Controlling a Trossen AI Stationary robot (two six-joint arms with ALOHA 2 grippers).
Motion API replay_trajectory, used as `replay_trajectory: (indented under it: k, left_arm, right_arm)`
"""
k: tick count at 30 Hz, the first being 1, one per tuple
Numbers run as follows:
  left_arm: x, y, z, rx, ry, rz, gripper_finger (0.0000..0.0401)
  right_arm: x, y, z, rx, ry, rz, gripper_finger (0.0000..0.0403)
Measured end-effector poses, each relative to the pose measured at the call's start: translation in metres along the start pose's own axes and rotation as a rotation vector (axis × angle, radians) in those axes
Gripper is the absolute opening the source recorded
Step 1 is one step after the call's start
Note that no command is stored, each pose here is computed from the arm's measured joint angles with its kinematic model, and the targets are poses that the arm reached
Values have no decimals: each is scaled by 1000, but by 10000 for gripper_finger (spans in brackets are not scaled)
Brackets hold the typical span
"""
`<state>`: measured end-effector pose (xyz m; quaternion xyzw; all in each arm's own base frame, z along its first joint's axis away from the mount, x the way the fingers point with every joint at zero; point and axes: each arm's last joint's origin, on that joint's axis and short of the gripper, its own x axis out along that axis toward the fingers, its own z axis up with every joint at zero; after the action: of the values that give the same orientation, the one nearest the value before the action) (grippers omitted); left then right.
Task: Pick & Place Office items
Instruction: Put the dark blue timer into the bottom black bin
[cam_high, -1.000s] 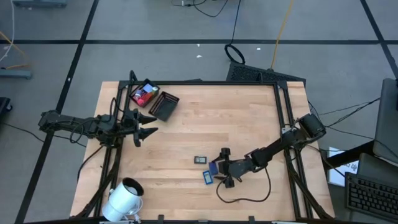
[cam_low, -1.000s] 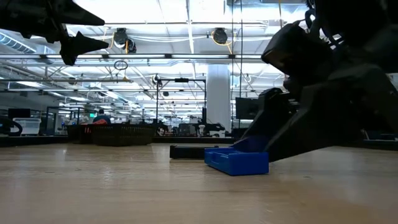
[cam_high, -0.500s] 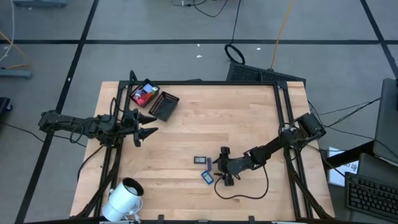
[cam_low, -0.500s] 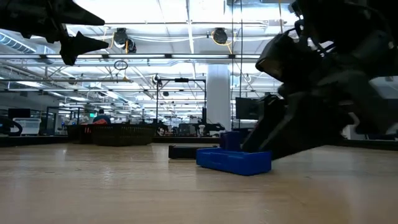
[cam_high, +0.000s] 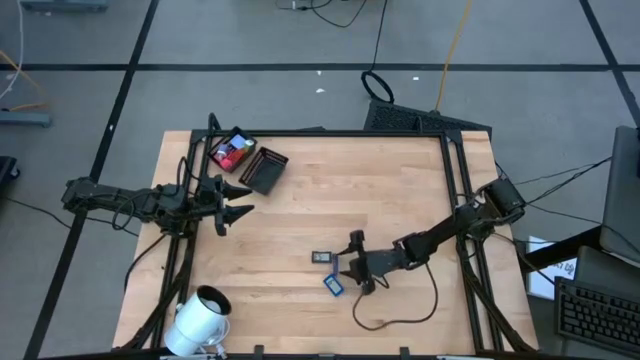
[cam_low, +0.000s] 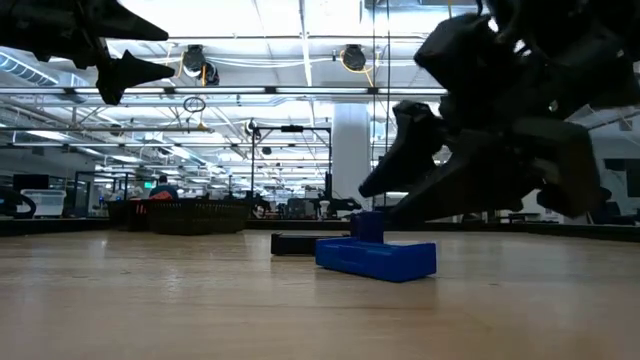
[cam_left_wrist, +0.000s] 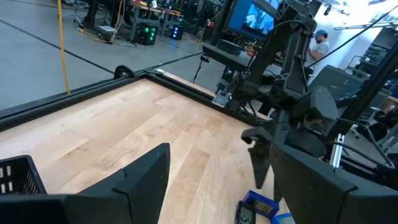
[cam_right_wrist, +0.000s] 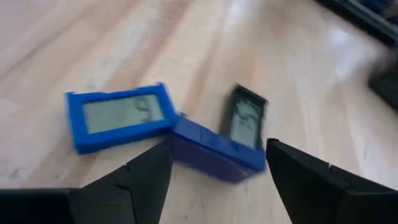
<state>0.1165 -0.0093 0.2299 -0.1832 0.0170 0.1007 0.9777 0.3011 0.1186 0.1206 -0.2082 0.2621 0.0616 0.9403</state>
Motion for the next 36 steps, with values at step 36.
replay_trajectory:
  k: [36]
  left_arm:
    - [0, 0, 0, 0, 0, 0, 278]
  right_arm:
    - [14, -19, 8, -184, 116, 135, 175]
